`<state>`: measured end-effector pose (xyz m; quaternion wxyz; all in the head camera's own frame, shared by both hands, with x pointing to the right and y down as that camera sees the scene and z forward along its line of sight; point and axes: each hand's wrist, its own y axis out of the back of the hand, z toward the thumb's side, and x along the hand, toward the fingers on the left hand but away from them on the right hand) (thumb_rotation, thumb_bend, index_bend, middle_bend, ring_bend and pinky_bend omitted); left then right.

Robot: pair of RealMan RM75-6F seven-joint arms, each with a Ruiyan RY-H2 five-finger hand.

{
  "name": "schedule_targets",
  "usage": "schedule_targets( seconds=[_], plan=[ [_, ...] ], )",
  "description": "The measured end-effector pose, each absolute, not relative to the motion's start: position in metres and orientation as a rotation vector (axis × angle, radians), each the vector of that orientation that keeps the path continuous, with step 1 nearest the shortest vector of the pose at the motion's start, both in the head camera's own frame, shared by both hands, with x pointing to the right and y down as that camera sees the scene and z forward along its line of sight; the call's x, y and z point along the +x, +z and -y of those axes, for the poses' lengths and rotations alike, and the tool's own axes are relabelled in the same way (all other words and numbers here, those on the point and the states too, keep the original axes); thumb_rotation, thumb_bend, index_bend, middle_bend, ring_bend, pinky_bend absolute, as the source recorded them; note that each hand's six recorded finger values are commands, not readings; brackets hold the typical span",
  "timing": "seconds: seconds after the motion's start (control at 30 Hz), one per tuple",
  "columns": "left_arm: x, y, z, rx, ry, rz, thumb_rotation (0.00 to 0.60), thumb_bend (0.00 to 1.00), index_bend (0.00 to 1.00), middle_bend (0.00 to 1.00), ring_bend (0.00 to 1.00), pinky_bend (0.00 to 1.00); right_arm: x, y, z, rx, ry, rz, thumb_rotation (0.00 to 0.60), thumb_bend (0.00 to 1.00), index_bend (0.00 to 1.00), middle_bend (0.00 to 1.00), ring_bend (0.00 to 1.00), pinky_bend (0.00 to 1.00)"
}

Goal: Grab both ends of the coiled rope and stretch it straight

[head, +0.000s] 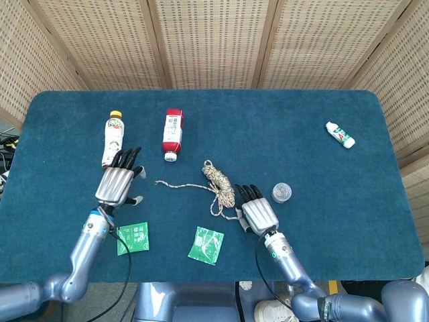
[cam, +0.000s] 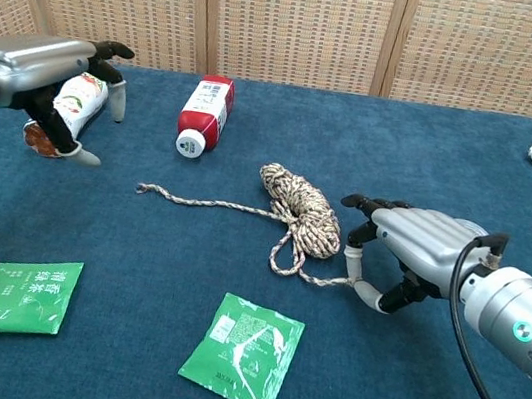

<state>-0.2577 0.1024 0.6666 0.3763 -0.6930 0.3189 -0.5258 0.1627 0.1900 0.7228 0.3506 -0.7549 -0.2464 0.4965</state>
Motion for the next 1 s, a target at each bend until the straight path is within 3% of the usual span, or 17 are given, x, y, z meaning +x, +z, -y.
schedule_targets(
  seconds=[0.47,1.0],
  plan=[
    [-0.223,0.731,-0.087,-1.814,-1.475,-0.823,0.6,0.32,0.49,0.0,0.0,0.0,0.164,0.727,-0.19,-1.967,1.292,0.629,0.6,0.46,0.69,0.0,0.0,0.0],
    [-0.203,0.763,-0.085,-1.852,-1.573,-0.816,0.6,0.35,0.49,0.0,0.0,0.0,0.165,0.729,-0.19,-1.984,1.296,0.639,0.6,0.46,0.69,0.0,0.0,0.0]
  ],
)
